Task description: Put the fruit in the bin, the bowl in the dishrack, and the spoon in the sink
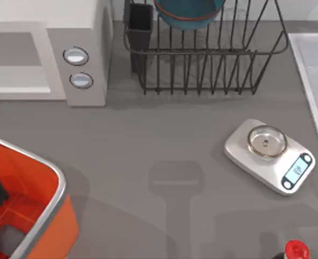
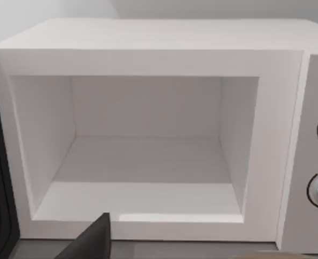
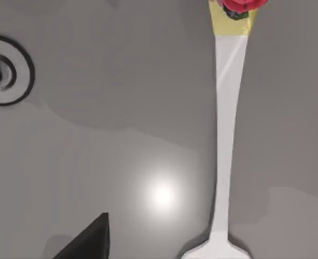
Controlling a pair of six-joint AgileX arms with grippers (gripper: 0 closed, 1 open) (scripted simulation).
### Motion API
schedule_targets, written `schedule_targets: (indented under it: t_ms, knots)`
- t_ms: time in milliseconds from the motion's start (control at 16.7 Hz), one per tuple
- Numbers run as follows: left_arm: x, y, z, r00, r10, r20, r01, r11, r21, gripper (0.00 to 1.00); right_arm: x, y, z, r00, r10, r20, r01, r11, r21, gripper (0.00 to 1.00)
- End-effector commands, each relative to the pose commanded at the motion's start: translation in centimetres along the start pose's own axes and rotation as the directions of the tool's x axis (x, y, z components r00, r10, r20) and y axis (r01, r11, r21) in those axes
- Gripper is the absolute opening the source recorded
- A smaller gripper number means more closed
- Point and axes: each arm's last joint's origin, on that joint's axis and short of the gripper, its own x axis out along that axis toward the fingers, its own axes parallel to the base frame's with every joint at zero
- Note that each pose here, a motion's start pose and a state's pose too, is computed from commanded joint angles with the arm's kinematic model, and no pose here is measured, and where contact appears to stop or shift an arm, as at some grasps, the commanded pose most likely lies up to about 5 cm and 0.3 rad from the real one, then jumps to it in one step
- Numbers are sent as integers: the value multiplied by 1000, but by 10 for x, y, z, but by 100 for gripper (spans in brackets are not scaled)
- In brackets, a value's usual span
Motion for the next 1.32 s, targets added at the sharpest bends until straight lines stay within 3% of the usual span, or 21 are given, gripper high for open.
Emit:
schedule_targets:
  t_ms: [360, 720, 1140, 1320]
  knots:
    - [0, 0, 0, 1000, 0, 0, 0, 1000, 0, 100, 42, -17, -11, 1000, 0, -2, 0, 1000, 2, 100]
    - [0, 0, 0, 1000, 0, 0, 0, 1000, 0, 100, 90, -5, -4, 1000, -1, -2, 1, 1000, 1, 100]
    - [0, 0, 0, 1000, 0, 0, 0, 1000, 0, 100, 97, 2, 1, 1000, 3, 0, -3, 1000, 2, 100]
    - [0, 0, 0, 1000, 0, 0, 0, 1000, 0, 100, 97, 2, 1, 1000, 3, 0, -3, 1000, 2, 77]
